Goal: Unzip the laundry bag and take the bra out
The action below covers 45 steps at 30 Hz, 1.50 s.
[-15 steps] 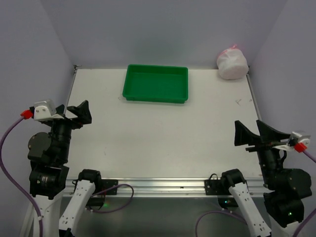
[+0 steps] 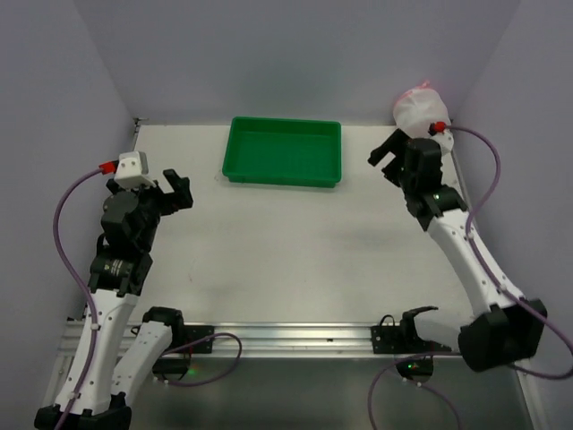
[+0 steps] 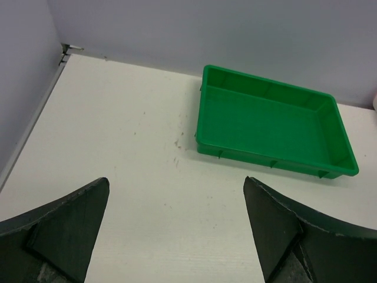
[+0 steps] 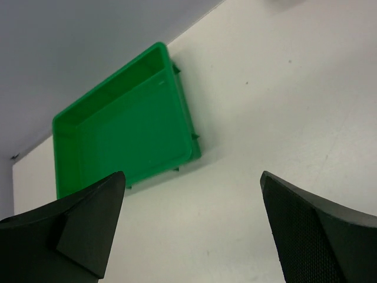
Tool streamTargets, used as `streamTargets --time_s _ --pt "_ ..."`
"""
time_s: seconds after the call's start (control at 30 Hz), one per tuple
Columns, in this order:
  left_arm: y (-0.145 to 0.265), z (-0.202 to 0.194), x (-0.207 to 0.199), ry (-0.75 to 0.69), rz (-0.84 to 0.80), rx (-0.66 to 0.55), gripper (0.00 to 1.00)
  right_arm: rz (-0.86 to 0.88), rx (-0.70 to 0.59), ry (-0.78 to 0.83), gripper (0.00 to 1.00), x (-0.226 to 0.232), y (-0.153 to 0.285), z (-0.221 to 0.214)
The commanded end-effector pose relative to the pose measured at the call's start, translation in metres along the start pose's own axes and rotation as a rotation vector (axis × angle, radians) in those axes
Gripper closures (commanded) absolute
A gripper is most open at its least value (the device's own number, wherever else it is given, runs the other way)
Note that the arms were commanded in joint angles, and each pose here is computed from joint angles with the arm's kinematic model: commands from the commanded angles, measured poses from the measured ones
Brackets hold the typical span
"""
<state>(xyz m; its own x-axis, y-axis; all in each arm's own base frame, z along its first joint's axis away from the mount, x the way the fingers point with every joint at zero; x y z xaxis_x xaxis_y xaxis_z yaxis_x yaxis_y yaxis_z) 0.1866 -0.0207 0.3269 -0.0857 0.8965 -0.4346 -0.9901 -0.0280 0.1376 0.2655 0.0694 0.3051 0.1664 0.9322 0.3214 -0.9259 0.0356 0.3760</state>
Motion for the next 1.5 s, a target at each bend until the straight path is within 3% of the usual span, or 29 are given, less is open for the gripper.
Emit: streamTargets --time_s 0.0,0.13,0.23,0.37,0.57,0.77,1.0,1.1,1.13,1.2,1.33,1.47 --pt "-0.011 0.002 -0.007 0.020 -0.054 -0.056 0.00 -0.147 -0.161 -0.143 0.01 0.005 -0.054 0.046" --pt "-0.017 -0.005 0.001 -0.014 -0.011 -0.047 0.00 -0.291 -0.122 -0.184 0.03 0.000 -0.153 0.065" --pt "-0.019 -0.005 0.005 -0.026 0.038 -0.056 0.00 -0.401 -0.213 -0.192 0.06 -0.004 -0.190 0.090" --pt "-0.025 -0.014 0.007 -0.031 0.024 -0.029 0.00 -0.556 -0.234 -0.144 0.06 -0.022 -0.259 0.080" --pt "-0.031 -0.021 0.007 -0.035 0.022 0.004 0.00 -0.605 -0.294 -0.117 0.05 -0.046 -0.310 0.086" --pt "-0.036 -0.023 0.008 -0.041 0.030 0.017 0.00 -0.594 -0.226 -0.094 0.10 -0.069 -0.343 0.060" --pt "-0.040 -0.028 0.009 -0.042 0.026 0.041 0.00 -0.520 -0.198 -0.192 0.32 -0.101 -0.354 0.072" --pt "-0.040 -0.028 0.009 -0.043 0.032 0.038 0.00 -0.477 -0.201 -0.241 0.57 -0.111 -0.358 0.076" --pt "-0.039 -0.027 0.010 -0.043 0.032 0.036 0.00 -0.471 -0.196 -0.244 0.77 -0.117 -0.359 0.074" --pt "-0.039 -0.027 0.010 -0.044 0.035 0.033 0.00 -0.421 -0.218 -0.235 0.97 -0.113 -0.359 0.079" --pt "-0.038 -0.026 0.010 -0.044 0.028 0.027 0.00 -0.330 -0.208 -0.202 1.00 -0.103 -0.346 0.085" --pt "-0.034 -0.024 0.010 -0.045 0.027 0.012 0.00 -0.239 -0.317 -0.151 1.00 -0.077 -0.301 0.110"
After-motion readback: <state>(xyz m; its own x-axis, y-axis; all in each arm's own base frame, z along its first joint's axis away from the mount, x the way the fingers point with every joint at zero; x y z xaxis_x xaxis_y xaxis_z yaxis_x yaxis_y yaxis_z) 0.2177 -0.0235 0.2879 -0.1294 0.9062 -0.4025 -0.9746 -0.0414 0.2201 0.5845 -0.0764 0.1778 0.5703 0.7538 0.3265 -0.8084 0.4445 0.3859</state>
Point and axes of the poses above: each gripper's point midway between its finger pads, its own y axis back along the fingers, its own x axis along the line the jaws close on, z = x × y, the point moved 9 cm from there along y, back along the fingers, and after that the axes turned 14 degrees about y, right-handed, at the moved point
